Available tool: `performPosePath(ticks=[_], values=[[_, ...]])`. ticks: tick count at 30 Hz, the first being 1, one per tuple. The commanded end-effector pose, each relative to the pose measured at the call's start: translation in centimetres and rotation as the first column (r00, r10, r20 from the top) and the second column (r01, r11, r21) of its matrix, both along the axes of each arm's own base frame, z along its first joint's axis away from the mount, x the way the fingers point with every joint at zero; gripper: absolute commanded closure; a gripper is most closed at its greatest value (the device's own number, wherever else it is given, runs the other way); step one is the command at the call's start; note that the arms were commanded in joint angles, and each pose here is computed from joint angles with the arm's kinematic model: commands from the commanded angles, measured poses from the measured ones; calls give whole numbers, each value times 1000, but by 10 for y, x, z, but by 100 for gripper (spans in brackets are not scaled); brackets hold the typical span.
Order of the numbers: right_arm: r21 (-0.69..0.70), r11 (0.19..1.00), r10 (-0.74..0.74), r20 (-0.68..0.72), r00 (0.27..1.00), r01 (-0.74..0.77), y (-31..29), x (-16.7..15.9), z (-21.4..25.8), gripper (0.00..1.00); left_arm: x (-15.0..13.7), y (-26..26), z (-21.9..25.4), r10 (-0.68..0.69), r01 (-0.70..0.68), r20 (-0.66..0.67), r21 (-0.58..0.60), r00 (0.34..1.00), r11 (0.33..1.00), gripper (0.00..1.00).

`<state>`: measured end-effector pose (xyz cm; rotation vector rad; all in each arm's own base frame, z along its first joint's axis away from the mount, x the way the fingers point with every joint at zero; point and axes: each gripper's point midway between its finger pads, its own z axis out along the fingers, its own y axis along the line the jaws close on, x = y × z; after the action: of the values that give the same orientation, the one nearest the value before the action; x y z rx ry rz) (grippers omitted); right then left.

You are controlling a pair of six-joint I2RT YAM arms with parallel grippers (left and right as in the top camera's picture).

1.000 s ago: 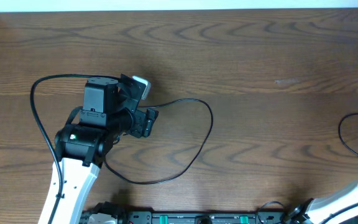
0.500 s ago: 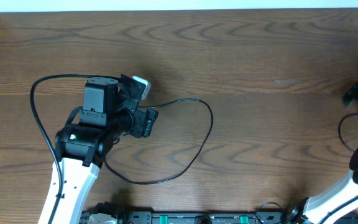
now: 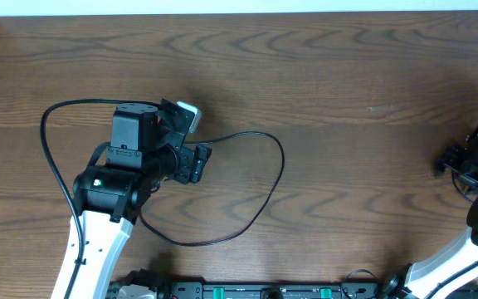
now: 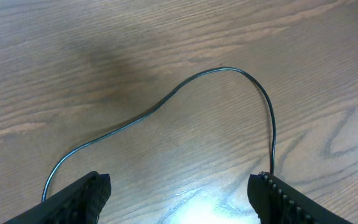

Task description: Untangle cables

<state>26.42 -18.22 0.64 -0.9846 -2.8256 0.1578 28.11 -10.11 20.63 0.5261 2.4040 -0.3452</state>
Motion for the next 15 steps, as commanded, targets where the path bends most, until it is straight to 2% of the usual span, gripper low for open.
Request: performPosePath(ticks=[1,4,8,15], values=[[16,1000,-13,6,1000,13,6,0,-6,45,0,0,3,-4,4,3,-8,1000,1000,23],[11,999,-31,11,999,31,5,-3,-11,50,0,0,3,-4,4,3,-8,1000,1000,23],[0,994,-111,18,994,111,2,-11,-23,50,0,0,3,-4,4,3,-8,1000,1000,24],[6,986,-168,79,983,168,-11,-14,-35,49,-2,0,1,-4,4,-6,-7,1000,1000,23]])
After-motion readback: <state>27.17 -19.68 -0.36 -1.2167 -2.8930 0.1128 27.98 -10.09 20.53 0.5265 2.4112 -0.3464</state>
